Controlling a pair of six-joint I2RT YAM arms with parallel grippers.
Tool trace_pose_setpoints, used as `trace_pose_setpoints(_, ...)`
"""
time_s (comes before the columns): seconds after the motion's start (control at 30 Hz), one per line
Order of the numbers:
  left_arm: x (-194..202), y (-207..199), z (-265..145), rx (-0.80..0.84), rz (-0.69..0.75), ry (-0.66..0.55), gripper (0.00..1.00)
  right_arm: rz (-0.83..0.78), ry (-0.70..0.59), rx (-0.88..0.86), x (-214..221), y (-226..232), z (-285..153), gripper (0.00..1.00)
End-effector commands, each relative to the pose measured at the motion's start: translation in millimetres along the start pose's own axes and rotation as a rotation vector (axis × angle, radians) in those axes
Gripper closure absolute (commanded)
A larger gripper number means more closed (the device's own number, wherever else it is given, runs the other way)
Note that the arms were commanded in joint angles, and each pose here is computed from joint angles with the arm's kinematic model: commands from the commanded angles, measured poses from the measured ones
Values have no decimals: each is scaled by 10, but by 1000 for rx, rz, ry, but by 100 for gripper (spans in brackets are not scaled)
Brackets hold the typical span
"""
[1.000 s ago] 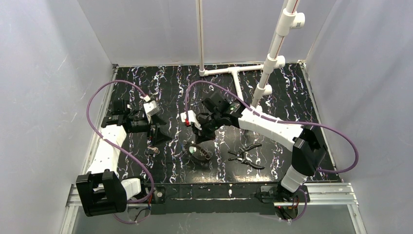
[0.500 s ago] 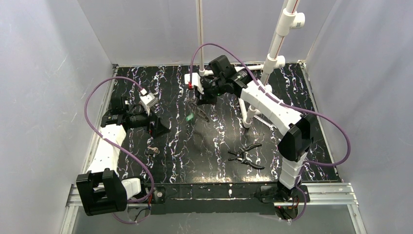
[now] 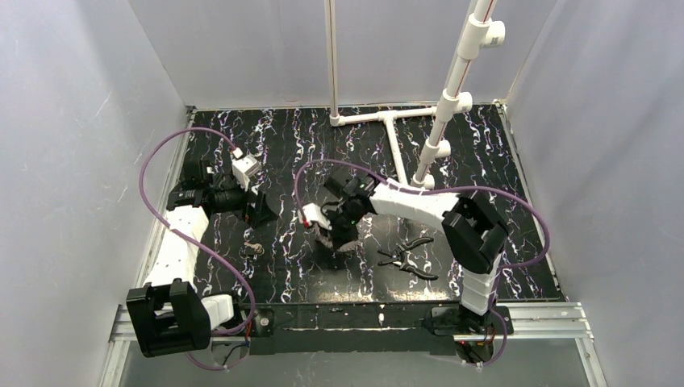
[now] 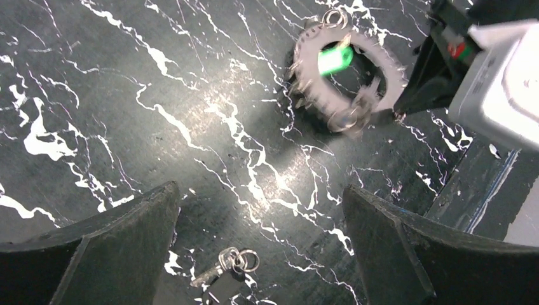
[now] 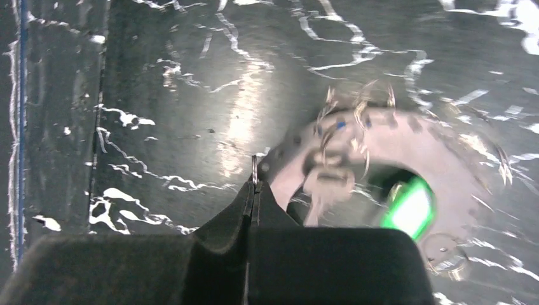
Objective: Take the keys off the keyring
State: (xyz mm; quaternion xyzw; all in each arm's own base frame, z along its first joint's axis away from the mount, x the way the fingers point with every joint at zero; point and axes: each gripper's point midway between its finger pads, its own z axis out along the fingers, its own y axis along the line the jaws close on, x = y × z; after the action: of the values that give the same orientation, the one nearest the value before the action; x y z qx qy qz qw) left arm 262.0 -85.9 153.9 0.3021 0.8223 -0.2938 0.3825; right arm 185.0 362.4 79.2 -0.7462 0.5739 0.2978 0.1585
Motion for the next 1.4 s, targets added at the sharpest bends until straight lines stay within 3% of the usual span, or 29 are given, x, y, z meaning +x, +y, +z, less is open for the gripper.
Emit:
trace_pose_setpoints(0.0, 103, -48, -54, 2, -30, 48, 2, -27, -55, 1, -170, 129, 154, 99)
trace_pose_setpoints(0.27, 226, -168, -58, 29, -34, 55, 2, -24, -54, -42, -218, 498, 445, 95)
trace_pose_setpoints(0.37, 283, -215, -61, 45, -24, 63, 2, 6, -95, -54, -370, 530, 436, 64)
trace_pose_setpoints(0.43, 322, -244, -64, 58, -10, 71, 2, 18, -109, -43, -454, 504, 380, 48)
trace_pose_setpoints(0.63, 407, -321, -89, 74, 7, 87, 2, 106, -189, 35, -570, 284, -21, 23)
trace_pose_setpoints(0.77, 294, -222, -148, 15, -77, 119, 2, 190, -247, 145, -515, 38, -445, 4)
trace_pose_setpoints(1.0, -111, 58, -296, -81, -237, 183, 2, 276, -360, 355, -373, -193, -1298, 2)
trace_pose_setpoints(1.2, -316, 148, -325, -114, -245, 142, 2, 224, -316, 371, -158, 161, -1461, 2)
trace_pose_setpoints(1.37, -207, 220, -323, -193, -317, 148, 2, 239, -293, 426, 80, 286, -1563, 2)
